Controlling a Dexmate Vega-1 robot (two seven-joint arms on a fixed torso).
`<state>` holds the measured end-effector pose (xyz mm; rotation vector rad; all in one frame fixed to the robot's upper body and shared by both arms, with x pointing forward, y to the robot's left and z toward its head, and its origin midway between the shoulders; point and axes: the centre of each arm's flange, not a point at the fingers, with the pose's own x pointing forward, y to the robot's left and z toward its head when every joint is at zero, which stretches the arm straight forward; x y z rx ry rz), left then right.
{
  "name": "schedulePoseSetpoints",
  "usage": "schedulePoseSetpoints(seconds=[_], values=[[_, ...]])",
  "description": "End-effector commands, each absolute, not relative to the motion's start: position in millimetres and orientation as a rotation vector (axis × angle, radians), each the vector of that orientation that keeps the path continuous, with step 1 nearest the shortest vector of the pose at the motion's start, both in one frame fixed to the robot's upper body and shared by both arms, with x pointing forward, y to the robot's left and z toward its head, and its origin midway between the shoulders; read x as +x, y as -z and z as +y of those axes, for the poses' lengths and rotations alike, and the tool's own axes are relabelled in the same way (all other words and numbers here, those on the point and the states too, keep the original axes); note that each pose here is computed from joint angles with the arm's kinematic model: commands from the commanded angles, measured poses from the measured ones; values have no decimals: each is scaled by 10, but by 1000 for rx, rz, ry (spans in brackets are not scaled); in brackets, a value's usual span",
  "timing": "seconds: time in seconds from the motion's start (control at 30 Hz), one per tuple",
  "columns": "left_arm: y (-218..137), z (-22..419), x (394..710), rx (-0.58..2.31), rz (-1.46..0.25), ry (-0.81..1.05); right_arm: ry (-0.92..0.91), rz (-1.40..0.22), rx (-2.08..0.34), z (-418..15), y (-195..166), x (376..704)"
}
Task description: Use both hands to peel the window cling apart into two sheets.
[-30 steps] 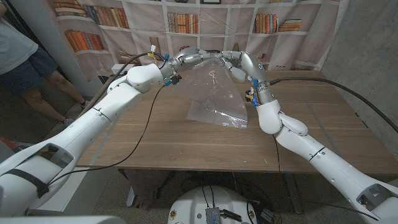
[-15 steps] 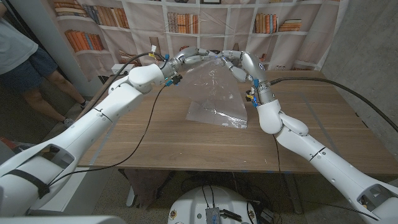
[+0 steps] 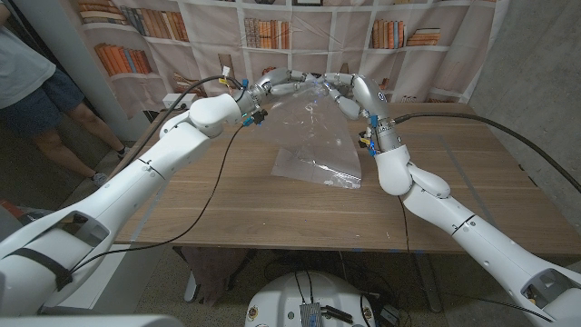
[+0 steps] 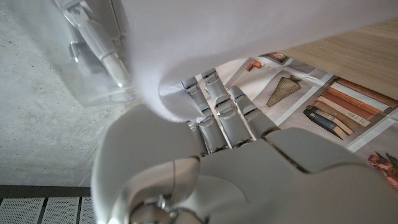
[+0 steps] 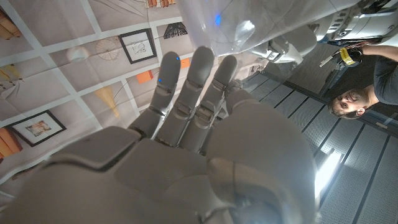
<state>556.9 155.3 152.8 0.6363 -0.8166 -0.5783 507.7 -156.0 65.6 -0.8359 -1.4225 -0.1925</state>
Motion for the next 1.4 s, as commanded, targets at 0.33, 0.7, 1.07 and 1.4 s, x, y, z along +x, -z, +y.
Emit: schedulePoseSetpoints(seconds=[0.33, 0.7, 1.07, 1.4], values=[[-1484, 1608, 5570, 608, -881, 555, 191, -1423, -843, -1510, -657, 5067], [-1454, 1663, 5565, 589, -887, 536, 197, -1426, -848, -1518, -657, 5043], [-1420, 1735, 5528, 564, -899, 503, 226, -1409, -847, -1591, -646, 5026], [-1396, 1799, 5493, 529, -913, 478, 242, -1388, -851, -1646, -623, 5044]])
